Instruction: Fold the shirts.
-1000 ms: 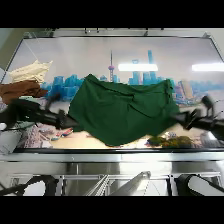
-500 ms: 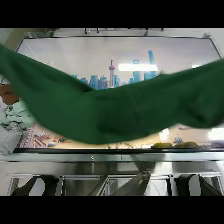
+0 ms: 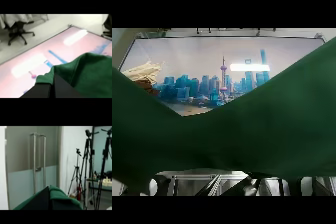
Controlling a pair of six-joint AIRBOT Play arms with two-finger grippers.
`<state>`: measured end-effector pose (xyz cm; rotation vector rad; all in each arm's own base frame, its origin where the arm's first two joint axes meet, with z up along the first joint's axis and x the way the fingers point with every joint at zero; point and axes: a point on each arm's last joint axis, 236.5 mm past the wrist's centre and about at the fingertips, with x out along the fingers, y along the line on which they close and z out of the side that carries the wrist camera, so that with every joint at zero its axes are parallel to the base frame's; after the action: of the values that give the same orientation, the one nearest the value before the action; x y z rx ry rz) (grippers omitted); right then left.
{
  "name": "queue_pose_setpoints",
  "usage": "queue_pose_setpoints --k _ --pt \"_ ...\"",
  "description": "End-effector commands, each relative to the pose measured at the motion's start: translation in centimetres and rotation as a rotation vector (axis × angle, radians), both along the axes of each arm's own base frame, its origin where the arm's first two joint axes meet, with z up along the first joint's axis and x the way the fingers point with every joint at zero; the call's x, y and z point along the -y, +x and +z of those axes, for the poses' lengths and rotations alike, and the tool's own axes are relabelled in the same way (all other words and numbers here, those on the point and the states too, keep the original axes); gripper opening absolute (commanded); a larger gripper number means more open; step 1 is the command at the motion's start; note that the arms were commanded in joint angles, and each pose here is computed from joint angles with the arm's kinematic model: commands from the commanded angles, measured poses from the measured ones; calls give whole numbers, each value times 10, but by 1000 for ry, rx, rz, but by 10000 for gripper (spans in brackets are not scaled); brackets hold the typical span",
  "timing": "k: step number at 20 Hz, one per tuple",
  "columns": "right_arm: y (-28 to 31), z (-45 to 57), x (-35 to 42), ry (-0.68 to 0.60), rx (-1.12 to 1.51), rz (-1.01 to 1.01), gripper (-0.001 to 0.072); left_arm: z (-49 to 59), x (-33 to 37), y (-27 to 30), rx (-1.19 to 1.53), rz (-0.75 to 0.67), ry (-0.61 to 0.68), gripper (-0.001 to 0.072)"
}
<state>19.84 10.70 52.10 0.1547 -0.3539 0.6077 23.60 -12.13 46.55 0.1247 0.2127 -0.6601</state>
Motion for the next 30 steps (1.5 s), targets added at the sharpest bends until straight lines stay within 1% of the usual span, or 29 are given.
queue_pose_setpoints --k 1,4,6,7,9,12,15,17,19,21,23,24,26,30 --pt "58 -53 42 23 -241 20 19 -85 -33 74 -254 89 -42 21" --pt "121 -126 74 143 -467 125 19 -194 -53 137 -540 127 -153 22" --pt "165 -195 74 167 -634 176 19 -254 -63 167 -674 157 -215 25" --pt "188 -234 69 170 -718 192 19 -278 -63 181 -724 149 -256 25" --pt "227 -309 54 128 -854 206 18 -314 -60 204 -772 106 -304 25" --pt "284 -404 49 114 -976 147 18 -371 -62 238 -877 102 -367 25" --pt "332 -475 72 119 -1019 19 18 -410 -65 273 -927 96 -374 25" --pt "352 -499 79 137 -1043 16 18 -420 -70 296 -921 94 -372 25" --pt "364 -515 78 139 -1061 36 18 -430 -75 314 -934 115 -397 25" --pt "364 -534 78 122 -1093 45 18 -445 -75 321 -980 116 -418 25" --pt "352 -557 81 24 -1139 45 18 -463 -68 315 -1039 81 -415 23" --pt "344 -565 81 -19 -1161 57 17 -473 -66 309 -1078 64 -409 22" --pt "329 -581 84 -63 -1219 70 18 -492 -61 290 -1169 27 -400 20" --pt "292 -610 85 -114 -1333 128 18 -554 -71 238 -1373 105 -305 19"
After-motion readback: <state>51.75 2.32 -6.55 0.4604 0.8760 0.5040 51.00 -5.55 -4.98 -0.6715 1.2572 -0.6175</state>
